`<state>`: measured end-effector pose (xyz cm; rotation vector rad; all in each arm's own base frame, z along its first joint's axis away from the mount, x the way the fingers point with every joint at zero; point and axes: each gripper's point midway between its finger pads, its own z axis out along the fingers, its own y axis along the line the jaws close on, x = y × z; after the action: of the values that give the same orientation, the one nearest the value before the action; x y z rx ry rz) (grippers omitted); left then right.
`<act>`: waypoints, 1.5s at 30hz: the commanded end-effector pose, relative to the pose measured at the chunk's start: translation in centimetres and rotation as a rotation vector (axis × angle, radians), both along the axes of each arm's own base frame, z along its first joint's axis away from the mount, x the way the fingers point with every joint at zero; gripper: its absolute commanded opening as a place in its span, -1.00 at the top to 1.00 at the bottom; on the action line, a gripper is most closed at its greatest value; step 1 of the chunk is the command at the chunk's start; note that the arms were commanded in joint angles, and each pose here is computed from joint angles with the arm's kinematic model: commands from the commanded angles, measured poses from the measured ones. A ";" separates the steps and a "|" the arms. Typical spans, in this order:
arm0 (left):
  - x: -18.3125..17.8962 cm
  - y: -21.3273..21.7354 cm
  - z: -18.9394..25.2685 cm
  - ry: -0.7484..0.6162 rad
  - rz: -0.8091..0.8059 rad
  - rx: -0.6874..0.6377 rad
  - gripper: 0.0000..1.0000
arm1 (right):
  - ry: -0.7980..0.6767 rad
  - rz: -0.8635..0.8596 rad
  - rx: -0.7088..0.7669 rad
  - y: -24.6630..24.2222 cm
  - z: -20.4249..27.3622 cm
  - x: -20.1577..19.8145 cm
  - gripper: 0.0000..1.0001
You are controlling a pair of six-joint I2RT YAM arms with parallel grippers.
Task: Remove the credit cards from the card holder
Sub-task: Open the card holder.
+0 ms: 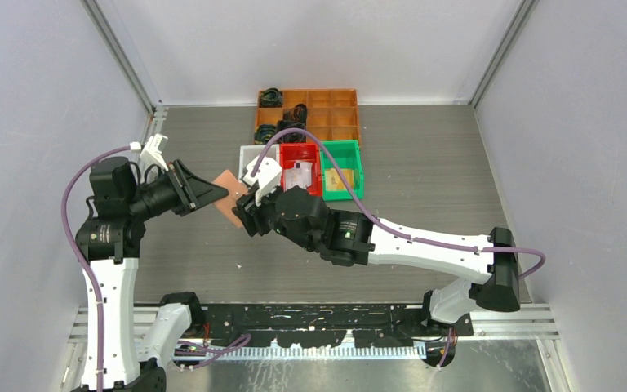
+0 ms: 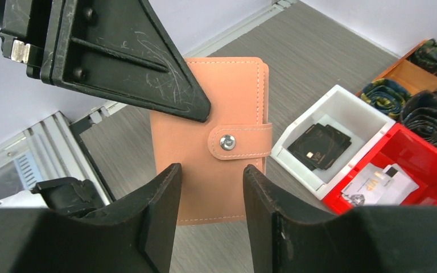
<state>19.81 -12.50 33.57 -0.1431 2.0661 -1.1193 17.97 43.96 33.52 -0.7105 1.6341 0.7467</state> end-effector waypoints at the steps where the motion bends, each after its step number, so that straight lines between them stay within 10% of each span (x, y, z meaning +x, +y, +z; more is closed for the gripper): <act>1: -0.6 -0.7 1.7 -0.036 -0.042 -0.043 1.00 | -0.098 -0.048 0.056 -0.3 4.4 0.7 0.04; 26: -2.0 -2.0 2.6 0.006 -0.146 -0.116 1.00 | -0.542 -0.266 -0.225 1.5 3.8 2.6 0.98; 45: -2.1 -1.9 3.9 -0.033 -0.147 -0.099 1.00 | -0.553 -0.387 -0.226 -3.5 4.3 5.0 0.99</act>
<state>19.89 -13.20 33.73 -0.1572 2.1068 -1.2163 20.00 44.53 35.22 -0.8250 1.2550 0.1272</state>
